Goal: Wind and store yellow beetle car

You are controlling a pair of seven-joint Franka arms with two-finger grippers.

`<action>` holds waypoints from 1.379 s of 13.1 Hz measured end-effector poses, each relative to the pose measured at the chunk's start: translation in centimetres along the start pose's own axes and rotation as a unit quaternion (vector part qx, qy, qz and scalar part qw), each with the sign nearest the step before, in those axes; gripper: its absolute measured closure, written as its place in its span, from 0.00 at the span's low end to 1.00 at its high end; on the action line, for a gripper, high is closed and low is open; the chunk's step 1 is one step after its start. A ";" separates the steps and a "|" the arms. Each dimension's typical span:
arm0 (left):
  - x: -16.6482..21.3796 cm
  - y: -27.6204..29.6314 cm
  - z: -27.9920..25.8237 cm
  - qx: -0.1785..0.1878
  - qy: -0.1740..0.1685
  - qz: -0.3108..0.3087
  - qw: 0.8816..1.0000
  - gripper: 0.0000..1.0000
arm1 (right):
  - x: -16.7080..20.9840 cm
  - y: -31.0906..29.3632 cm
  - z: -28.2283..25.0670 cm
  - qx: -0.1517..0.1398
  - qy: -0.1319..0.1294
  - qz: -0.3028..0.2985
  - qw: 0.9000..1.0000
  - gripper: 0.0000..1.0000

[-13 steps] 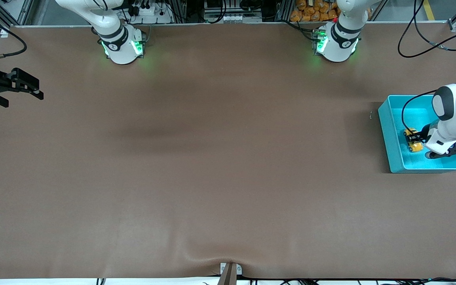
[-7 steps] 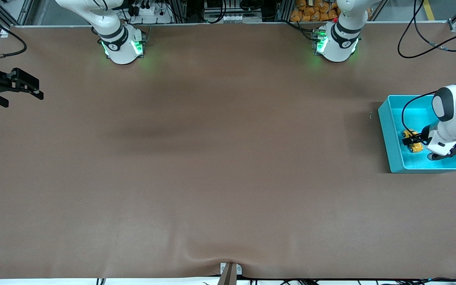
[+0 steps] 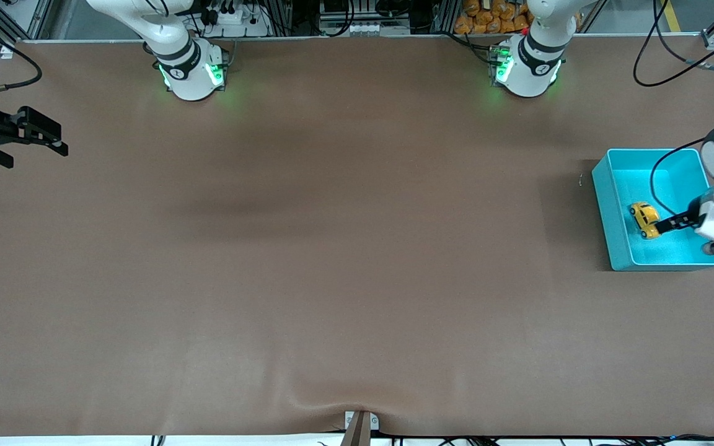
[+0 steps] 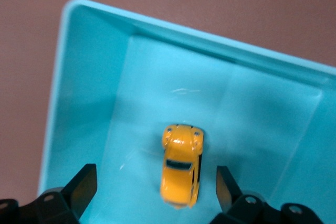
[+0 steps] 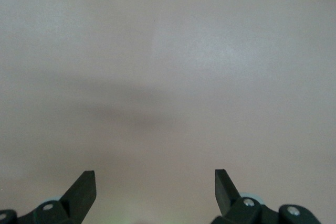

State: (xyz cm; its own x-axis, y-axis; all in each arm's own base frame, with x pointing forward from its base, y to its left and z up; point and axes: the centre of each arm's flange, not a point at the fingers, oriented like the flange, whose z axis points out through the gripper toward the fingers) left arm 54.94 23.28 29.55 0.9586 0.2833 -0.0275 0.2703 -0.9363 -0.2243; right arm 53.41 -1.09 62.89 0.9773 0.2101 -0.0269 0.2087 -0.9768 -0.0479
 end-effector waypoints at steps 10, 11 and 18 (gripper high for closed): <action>-4.3 8.1 -32.8 -0.074 -0.008 0.072 0.995 0.00 | 0.0 -0.1 0.0 0.000 0.000 -0.001 1.000 0.00; -5.3 9.3 -34.9 -0.084 -0.010 0.084 0.993 0.00 | 0.0 -0.1 0.0 0.000 0.000 -0.001 1.000 0.00; -11.7 18.2 -41.5 -0.088 -0.005 0.180 0.980 0.00 | 0.1 0.0 0.0 0.000 0.000 -0.001 1.000 0.00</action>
State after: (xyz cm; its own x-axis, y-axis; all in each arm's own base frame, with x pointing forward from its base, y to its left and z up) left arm 52.35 -5.65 66.23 0.9939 -0.0712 -0.0843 -0.0738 -0.9969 -0.0275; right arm 53.45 -1.07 62.90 0.9771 0.2112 -0.0266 0.2098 -0.9766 -0.0478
